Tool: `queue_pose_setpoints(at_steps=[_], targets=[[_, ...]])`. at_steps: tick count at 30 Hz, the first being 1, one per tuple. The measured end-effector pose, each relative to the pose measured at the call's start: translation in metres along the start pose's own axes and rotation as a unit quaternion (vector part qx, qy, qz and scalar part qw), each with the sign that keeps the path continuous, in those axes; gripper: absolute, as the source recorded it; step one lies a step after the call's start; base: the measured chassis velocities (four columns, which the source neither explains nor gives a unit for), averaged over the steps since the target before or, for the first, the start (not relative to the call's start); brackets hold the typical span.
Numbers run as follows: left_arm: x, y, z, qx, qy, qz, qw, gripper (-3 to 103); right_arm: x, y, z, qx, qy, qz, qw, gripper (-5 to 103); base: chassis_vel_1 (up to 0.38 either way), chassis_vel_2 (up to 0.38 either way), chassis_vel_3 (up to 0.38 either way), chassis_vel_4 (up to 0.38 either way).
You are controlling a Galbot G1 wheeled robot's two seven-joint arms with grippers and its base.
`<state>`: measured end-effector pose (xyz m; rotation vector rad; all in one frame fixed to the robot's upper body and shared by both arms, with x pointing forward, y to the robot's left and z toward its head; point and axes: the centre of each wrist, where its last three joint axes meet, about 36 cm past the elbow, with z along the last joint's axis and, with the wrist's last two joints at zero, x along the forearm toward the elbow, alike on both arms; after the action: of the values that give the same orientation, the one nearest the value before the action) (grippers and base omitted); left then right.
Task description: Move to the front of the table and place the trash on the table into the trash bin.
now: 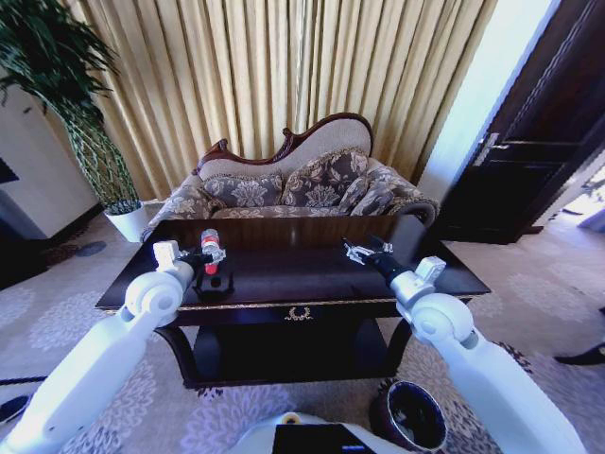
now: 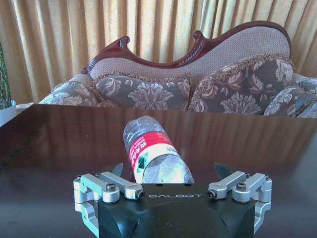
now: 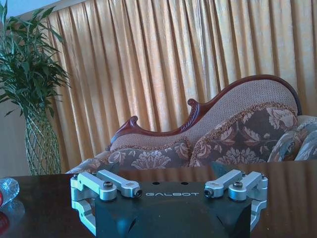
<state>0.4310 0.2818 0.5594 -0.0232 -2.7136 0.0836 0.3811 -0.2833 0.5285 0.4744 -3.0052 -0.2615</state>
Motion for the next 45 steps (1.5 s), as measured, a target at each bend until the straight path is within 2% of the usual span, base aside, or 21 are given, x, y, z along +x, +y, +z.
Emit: queue_pose_setpoints(at_steps=[14,23,26,27,29,30,32,33,35,36,39,40,43,45], targets=[[-0.008,0.009,0.008,0.011,0.018,-0.014,0.9997,100,0.002,0.001,0.005,-0.001,0.000,0.001,1.000,100,0.000,0.000,0.000,0.000],[-0.010,0.006,0.011,0.013,0.023,-0.010,0.9996,103,0.002,0.000,0.005,0.000,-0.005,0.004,1.000,100,0.000,0.000,0.000,0.000],[-0.010,0.006,0.011,0.013,0.024,-0.010,0.9996,85,0.002,-0.001,0.006,0.000,-0.005,0.007,1.000,100,0.000,0.000,0.000,0.000],[-0.010,0.006,0.011,0.013,0.024,-0.010,0.9996,85,0.002,-0.001,0.006,0.000,-0.005,0.007,1.000,100,0.000,0.000,0.000,0.000],[-0.009,0.007,0.009,0.012,0.021,-0.011,0.9996,74,0.001,-0.002,0.008,-0.001,-0.003,0.009,1.000,100,0.000,0.000,0.000,0.000],[-0.009,0.007,0.009,0.012,0.021,-0.011,0.9996,74,0.001,-0.002,0.008,-0.001,-0.003,0.009,1.000,100,0.000,0.000,0.000,0.000],[-0.008,0.009,0.009,0.013,0.020,-0.011,0.9997,63,0.001,-0.001,0.010,-0.002,-0.002,0.009,1.000,100,0.000,0.000,0.000,0.000],[-0.008,0.009,0.009,0.013,0.020,-0.011,0.9997,63,0.001,-0.001,0.010,-0.002,-0.002,0.009,1.000,100,0.000,0.000,0.000,0.000],[-0.007,0.010,0.009,0.015,0.019,-0.011,0.9996,53,0.001,-0.001,0.010,-0.002,-0.002,0.009,1.000,100,0.000,0.000,0.000,0.000],[-0.007,0.010,0.009,0.015,0.019,-0.011,0.9996,53,0.001,-0.001,0.010,-0.002,-0.002,0.009,1.000,100,0.000,0.000,0.000,0.000],[-0.005,0.013,0.010,0.017,0.018,-0.008,0.9997,41,0.001,-0.002,0.010,-0.001,-0.002,0.010,1.000,100,0.000,0.000,0.000,0.000],[-0.005,0.013,0.010,0.017,0.018,-0.008,0.9997,41,0.001,-0.002,0.010,-0.001,-0.002,0.010,1.000,100,0.000,0.000,0.000,0.000],[-0.004,0.014,0.010,0.017,0.017,-0.009,0.9997,32,0.001,-0.002,0.009,0.000,-0.002,0.011,1.000,100,0.000,0.000,0.000,0.000],[-0.004,0.014,0.010,0.017,0.016,-0.009,0.9997,32,0.002,-0.002,0.010,0.000,-0.001,0.011,1.000,100,0.000,0.000,0.000,0.000]])
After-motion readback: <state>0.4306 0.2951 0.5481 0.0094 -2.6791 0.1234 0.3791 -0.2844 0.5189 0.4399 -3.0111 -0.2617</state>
